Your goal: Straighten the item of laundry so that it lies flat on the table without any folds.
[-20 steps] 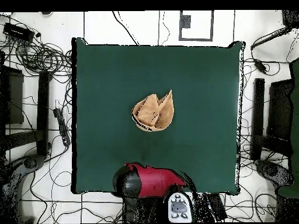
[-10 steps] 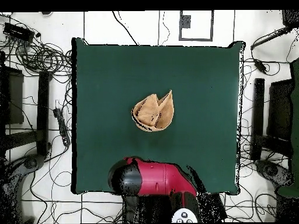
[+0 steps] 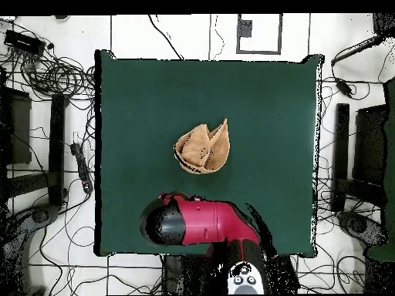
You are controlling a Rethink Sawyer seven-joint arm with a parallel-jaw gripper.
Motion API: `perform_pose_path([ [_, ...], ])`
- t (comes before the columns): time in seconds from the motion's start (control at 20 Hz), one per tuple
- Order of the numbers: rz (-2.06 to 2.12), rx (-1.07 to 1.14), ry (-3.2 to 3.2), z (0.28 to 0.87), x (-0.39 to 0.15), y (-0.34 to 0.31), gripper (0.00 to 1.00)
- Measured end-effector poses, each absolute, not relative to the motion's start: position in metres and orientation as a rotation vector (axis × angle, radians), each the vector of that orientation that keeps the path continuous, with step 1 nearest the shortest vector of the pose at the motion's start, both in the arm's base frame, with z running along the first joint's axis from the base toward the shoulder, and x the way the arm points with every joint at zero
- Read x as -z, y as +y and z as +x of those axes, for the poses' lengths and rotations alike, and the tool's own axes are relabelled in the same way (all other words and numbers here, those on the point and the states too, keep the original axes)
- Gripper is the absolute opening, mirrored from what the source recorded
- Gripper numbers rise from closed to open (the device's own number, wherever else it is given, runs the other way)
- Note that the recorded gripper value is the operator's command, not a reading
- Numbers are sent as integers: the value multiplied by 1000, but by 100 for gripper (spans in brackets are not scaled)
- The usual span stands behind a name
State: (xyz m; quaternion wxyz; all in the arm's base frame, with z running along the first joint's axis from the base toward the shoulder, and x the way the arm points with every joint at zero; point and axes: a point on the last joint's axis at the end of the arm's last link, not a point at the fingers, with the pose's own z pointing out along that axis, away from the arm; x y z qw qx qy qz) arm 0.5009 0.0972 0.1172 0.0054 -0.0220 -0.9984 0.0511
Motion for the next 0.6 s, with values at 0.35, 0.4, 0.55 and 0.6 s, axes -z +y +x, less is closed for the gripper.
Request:
perform_pose_path([
  [0.35, -91, -127, -3124, 504, -91, 86, 100],
  [0.4, -90, -124, -3123, 503, -86, 85, 100],
  [0.55, -75, -114, -3123, 495, -59, 78, 100],
  [0.6, -66, -110, -3121, 490, -48, 77, 100],
])
